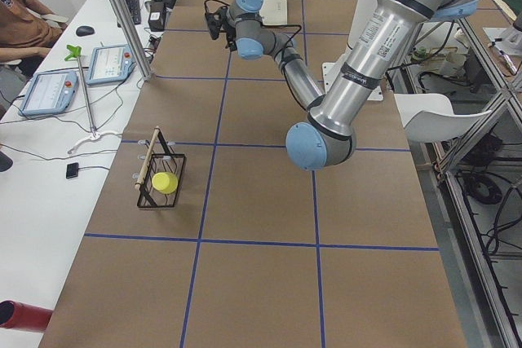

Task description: Left arm grabs green cup and hands to right arm on tray

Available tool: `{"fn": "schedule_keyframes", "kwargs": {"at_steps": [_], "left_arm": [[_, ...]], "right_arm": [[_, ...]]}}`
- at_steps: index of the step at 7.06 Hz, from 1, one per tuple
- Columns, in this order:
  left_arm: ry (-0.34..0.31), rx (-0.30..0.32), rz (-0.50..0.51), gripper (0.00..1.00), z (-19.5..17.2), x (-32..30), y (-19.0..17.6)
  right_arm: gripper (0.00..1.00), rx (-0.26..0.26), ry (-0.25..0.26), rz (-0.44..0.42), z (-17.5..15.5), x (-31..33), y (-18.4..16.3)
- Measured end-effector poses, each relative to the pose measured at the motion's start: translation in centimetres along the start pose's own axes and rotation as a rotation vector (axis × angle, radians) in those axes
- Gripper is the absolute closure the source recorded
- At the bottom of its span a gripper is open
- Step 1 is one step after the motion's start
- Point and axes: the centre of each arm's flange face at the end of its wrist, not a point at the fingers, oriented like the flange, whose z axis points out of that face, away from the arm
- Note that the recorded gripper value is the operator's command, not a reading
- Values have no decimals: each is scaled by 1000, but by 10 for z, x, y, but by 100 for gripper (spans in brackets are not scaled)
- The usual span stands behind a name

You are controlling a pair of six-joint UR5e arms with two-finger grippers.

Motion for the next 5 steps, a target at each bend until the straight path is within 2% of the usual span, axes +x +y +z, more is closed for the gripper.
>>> {"fn": "schedule_keyframes", "kwargs": {"at_steps": [1,2,3,5], "left_arm": [[-29,20,27,0,-2,-18,-13],[-63,41,70,0,-8,-42,-28],[-103,50,131,0,-19,-70,-44],[-176,43,246,0,-54,-121,-82]], "right_arm": [[100,-112,28,-16,1,8,25],[100,-198,32,-7,13,21,55],[100,-249,18,0,30,35,86],[100,-246,-55,-22,65,52,141]]}}
